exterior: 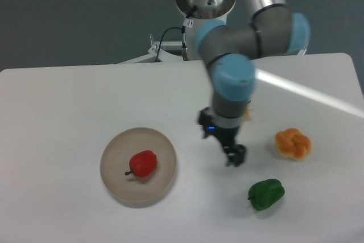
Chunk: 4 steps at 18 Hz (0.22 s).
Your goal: Place the red pepper on the plate
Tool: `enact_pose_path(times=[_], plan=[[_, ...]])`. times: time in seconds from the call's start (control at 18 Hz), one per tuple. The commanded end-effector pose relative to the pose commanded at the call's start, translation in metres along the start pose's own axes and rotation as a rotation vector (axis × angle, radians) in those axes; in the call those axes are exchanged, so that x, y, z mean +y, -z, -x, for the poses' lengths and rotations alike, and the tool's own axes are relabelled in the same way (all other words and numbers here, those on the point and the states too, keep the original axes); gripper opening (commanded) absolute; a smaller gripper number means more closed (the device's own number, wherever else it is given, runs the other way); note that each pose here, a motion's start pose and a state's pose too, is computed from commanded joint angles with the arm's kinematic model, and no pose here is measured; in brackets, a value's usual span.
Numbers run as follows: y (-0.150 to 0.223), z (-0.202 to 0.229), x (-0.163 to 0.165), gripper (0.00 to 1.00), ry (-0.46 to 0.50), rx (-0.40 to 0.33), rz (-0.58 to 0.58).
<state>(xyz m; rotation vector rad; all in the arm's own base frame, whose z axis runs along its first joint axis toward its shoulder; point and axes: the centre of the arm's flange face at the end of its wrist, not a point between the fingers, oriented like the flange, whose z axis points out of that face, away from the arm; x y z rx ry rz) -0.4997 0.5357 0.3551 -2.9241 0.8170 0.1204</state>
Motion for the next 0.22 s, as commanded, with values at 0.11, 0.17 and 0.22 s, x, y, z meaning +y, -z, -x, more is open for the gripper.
enact_pose_path(times=[0.11, 0.17, 0.22], plan=[[-0.002, 0.018, 0.025, 1.00, -0.062, -0.012, 0.007], [-0.001, 0.023, 0.031, 1.00, -0.080, -0.020, 0.008], [-0.002, 0.026, 0.035, 1.00, -0.079, -0.022, 0.008]])
